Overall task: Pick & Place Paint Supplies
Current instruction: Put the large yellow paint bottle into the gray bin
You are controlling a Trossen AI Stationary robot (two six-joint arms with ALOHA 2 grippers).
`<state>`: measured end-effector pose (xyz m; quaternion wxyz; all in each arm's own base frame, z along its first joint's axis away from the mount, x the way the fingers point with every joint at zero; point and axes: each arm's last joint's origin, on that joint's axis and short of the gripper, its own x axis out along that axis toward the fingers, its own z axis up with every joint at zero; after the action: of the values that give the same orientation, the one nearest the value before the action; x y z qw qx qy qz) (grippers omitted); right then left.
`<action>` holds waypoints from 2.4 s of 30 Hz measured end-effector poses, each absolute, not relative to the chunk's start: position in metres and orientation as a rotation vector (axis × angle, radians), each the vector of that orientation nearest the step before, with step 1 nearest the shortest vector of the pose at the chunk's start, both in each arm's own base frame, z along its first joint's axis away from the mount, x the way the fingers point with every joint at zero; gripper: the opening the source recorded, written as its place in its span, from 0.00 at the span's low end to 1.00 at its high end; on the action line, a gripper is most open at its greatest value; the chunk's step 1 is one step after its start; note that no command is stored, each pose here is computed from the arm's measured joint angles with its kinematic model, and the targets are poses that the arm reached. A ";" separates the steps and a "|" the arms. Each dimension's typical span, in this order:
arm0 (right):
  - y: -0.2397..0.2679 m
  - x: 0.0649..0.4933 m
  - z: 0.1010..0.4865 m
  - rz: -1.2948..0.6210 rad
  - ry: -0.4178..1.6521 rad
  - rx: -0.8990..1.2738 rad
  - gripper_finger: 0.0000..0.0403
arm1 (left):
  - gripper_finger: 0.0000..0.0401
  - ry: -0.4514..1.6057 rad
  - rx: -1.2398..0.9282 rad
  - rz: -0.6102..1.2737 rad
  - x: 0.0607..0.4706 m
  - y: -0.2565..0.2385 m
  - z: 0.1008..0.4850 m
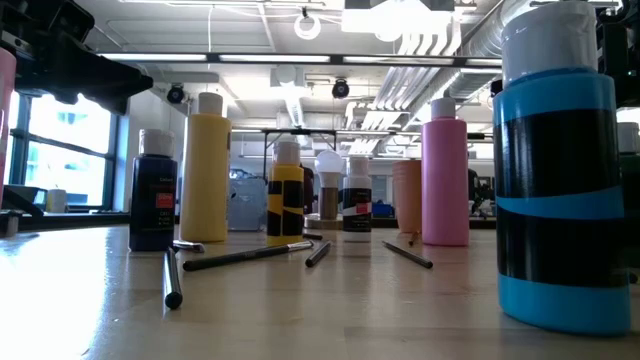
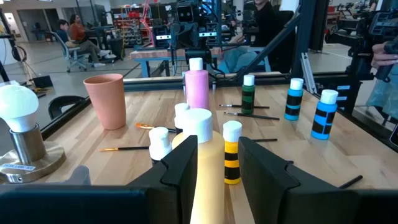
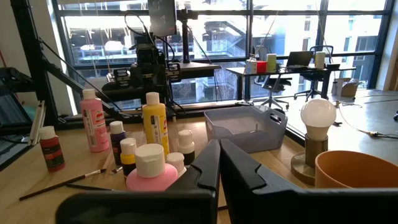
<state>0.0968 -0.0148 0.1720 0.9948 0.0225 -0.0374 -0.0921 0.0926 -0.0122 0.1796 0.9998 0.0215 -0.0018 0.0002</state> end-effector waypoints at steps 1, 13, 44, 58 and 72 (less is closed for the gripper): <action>-0.015 0.097 0.172 -0.184 -0.075 0.045 0.01 | 0.28 -0.004 0.043 0.001 0.093 -0.012 0.180; -0.015 0.097 0.172 -0.184 -0.075 0.048 0.01 | 0.28 -0.004 0.043 0.001 0.093 -0.012 0.180; -0.015 0.097 0.172 -0.184 -0.076 0.052 0.01 | 0.28 -0.011 -0.035 -0.003 0.093 -0.012 0.180; -0.013 0.097 0.174 -0.134 -0.091 0.069 0.01 | 0.28 0.008 0.031 0.071 0.094 -0.010 0.179; -0.015 0.097 0.174 -0.182 -0.094 0.070 0.01 | 0.53 -0.017 -0.030 0.086 0.106 -0.012 0.184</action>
<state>0.0967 -0.0148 0.1735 0.9942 0.0350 -0.0467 -0.0907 0.1058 -0.0123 0.1837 0.9989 -0.0150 -0.0084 0.0432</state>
